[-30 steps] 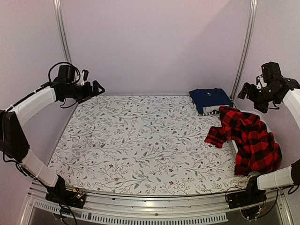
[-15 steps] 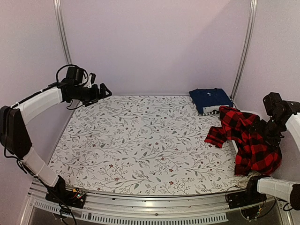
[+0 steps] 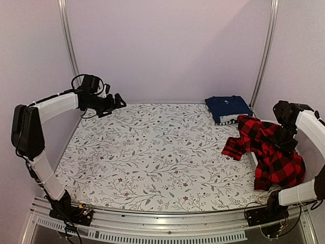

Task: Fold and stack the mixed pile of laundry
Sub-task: Pick up the crumpled shirt from the bin, then place the crumpled shirt at the center of the board.

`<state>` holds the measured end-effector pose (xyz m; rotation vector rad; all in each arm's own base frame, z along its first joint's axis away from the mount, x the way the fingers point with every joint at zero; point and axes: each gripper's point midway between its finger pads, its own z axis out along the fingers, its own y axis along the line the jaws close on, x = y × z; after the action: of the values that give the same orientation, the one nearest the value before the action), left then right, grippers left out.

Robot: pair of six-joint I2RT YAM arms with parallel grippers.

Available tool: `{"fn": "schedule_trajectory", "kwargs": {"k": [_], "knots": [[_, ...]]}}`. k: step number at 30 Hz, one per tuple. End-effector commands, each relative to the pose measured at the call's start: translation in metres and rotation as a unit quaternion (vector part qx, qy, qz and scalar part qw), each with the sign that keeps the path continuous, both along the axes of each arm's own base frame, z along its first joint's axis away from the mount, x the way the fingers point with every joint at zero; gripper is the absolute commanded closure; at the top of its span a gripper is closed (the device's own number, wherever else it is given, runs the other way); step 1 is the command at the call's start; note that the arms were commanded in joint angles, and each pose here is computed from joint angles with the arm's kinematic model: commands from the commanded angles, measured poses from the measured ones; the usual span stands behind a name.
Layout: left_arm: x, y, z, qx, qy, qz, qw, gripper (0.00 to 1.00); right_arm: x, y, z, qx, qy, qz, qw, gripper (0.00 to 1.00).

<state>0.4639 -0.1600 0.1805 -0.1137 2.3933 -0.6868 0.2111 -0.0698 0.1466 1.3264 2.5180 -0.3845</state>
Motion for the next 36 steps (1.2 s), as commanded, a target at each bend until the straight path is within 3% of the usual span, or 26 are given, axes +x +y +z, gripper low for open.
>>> {"fn": "schedule_trajectory", "kwargs": {"k": [1, 5, 7, 11, 15, 20, 25, 28, 36], "knots": [[0.01, -0.005, 0.031, -0.014, -0.03, -0.003, 0.999, 0.0, 0.039, 0.001, 0.038, 0.003, -0.096, 0.015, 0.995, 1.0], [0.011, -0.001, 0.04, -0.018, -0.035, 0.002, 0.999, 0.0, 0.076, 0.01, 0.111, 0.008, -0.207, 0.08, 0.975, 1.0], [0.011, 0.002, 0.045, -0.021, -0.039, 0.005, 0.999, 0.0, 0.1, 0.027, 0.159, 0.019, -0.291, 0.15, 0.945, 1.0], [0.01, 0.008, 0.055, -0.026, -0.045, 0.013, 0.999, 0.0, 0.12, 0.062, 0.26, 0.02, -0.439, 0.275, 0.855, 1.0], [0.008, 0.017, 0.067, -0.036, -0.054, 0.026, 0.998, 0.0, 0.148, 0.097, 0.327, 0.043, -0.509, 0.368, 0.777, 1.0], [0.006, 0.033, 0.082, -0.04, -0.066, 0.045, 0.996, 0.0, 0.16, 0.164, 0.406, 0.095, -0.596, 0.466, 0.647, 1.0], [0.003, 0.049, 0.094, -0.045, -0.073, 0.067, 0.994, 0.0, 0.178, 0.261, 0.439, 0.169, -0.616, 0.549, 0.539, 1.0], [0.001, 0.06, 0.1, -0.043, -0.077, 0.081, 0.993, 0.0, 0.166, 0.32, 0.464, 0.21, -0.637, 0.586, 0.455, 1.0], [-0.007, 0.087, 0.118, -0.036, -0.096, 0.119, 0.988, 0.0, 0.129, 0.455, 0.472, 0.373, -0.636, 0.618, 0.272, 1.0]]}}
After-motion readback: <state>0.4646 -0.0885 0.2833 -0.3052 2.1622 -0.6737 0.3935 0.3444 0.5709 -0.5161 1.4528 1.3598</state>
